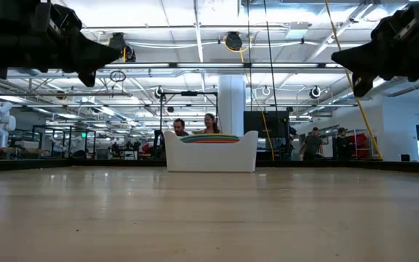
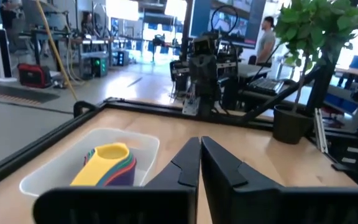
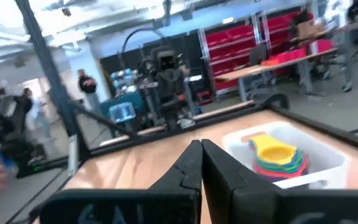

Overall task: Nest measuring cups in basket
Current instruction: Return to Home Position

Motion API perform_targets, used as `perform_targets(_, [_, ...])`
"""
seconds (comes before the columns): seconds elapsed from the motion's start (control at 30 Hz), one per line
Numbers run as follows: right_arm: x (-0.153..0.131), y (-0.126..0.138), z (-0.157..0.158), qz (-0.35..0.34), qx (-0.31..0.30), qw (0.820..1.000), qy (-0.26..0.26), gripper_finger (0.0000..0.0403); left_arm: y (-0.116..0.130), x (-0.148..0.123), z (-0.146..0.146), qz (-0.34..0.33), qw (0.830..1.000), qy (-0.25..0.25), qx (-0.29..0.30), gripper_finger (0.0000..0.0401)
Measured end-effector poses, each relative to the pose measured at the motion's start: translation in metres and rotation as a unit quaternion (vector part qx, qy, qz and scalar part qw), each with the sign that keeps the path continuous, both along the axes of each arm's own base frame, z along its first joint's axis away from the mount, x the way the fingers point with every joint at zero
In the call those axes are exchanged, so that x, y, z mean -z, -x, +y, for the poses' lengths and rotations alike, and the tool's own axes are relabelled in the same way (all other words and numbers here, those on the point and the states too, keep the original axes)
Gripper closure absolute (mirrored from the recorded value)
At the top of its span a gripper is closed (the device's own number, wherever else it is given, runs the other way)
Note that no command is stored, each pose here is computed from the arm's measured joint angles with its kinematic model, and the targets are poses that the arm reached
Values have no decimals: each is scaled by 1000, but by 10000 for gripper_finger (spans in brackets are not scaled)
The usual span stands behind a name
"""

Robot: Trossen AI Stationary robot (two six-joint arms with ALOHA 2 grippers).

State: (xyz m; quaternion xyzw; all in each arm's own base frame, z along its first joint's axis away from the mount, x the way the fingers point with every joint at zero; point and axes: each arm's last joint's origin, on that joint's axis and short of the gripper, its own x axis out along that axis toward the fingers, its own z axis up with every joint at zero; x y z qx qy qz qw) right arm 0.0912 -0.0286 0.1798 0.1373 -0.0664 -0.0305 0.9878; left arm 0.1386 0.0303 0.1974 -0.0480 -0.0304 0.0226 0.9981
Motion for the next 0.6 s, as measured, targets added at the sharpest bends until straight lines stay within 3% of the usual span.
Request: perform_targets(0.6, [1, 0, 0, 8, 1, 1000, 10, 403, 0, 4, 0, 18, 1000, 4, -1, 373])
